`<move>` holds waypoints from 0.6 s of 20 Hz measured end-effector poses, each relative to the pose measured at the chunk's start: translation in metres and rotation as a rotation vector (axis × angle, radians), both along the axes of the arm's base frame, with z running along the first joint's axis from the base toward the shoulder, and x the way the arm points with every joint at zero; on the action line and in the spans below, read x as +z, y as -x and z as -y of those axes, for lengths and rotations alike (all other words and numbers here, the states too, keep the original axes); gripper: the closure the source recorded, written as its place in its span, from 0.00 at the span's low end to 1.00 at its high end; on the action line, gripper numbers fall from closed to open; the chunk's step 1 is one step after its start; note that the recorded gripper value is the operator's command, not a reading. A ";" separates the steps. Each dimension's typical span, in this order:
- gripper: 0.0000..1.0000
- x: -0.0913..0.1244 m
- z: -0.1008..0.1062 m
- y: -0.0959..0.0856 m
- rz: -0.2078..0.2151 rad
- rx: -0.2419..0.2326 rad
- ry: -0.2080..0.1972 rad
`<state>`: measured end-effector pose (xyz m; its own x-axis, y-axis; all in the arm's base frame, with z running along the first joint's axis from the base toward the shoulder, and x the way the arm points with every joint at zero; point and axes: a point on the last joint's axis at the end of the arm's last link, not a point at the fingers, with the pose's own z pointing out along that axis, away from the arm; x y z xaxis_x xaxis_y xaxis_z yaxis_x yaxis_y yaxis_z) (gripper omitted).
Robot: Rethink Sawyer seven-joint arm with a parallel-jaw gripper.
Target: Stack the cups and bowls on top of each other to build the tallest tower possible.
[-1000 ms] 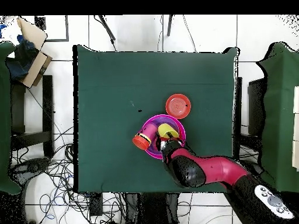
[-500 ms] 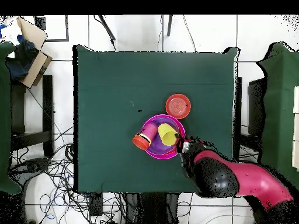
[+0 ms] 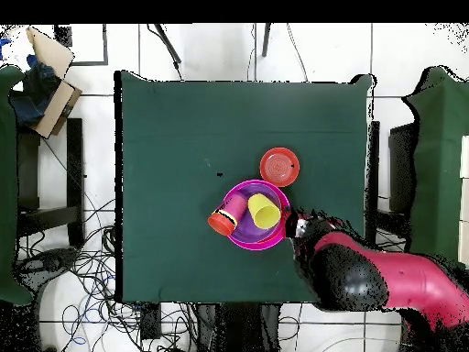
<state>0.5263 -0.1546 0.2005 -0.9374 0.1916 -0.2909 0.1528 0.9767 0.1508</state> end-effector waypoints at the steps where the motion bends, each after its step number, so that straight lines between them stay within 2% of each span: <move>1: 0.00 -0.003 -0.004 -0.002 0.002 0.018 0.002; 2: 0.00 -0.007 -0.008 -0.005 0.004 0.035 0.004; 3: 0.00 -0.019 -0.020 -0.010 0.007 0.085 0.007; 9: 0.00 -0.048 -0.048 -0.023 0.021 0.177 -0.009; 12: 0.00 -0.058 -0.059 -0.029 0.020 0.198 -0.027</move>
